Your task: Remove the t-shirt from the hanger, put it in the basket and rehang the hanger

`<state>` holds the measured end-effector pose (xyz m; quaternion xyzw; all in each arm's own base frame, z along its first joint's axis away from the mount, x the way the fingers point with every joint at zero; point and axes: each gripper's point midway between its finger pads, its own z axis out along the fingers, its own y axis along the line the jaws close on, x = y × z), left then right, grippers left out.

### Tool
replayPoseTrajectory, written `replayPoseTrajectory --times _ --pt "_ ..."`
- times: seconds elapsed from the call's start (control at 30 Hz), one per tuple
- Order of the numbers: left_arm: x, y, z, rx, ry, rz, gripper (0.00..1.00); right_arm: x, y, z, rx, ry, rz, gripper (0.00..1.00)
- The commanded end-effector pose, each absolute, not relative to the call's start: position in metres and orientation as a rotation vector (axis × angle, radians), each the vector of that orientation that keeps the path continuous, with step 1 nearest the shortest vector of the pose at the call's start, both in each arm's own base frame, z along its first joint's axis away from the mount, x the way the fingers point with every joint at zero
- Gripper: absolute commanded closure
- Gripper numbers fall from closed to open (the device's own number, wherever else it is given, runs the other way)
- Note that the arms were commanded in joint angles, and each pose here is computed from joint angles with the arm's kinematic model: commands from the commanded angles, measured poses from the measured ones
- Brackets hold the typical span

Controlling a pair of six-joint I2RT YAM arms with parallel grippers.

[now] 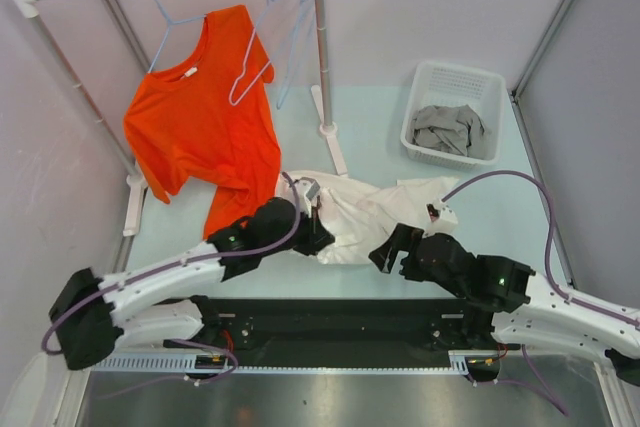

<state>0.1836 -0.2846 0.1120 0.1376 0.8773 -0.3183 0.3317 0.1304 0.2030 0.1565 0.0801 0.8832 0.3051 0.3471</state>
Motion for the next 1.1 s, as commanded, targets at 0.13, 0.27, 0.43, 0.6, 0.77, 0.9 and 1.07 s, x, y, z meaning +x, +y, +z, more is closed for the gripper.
replayPoseTrajectory --times 0.13,0.27,0.43,0.6,0.77,0.9,1.07 --pt "0.140 -0.301 0.291 0.597 1.802 -1.284 1.00 0.134 0.229 0.205 0.073 2.120 1.016 0.00" --pt "0.126 -0.301 0.319 0.618 1.767 -1.367 1.00 0.134 0.236 0.214 -0.040 2.075 1.015 0.00" --pt "0.125 -0.306 0.328 0.604 1.770 -1.416 1.00 0.136 0.249 0.232 -0.128 1.965 1.049 0.00" --pt "0.118 -0.322 0.340 0.634 1.747 -1.543 1.00 0.148 0.263 0.244 -0.228 1.821 0.988 0.00" --pt "0.161 -0.334 0.302 0.514 1.926 -1.397 1.00 0.173 0.250 0.237 -0.046 1.916 0.790 0.00" --pt "0.203 -0.343 0.255 0.452 2.007 -1.282 1.00 0.173 0.205 0.192 0.212 2.105 0.543 0.01" --pt "0.232 -0.373 0.215 0.578 2.123 -1.189 0.76 0.163 0.206 0.174 0.247 2.122 0.647 0.00"
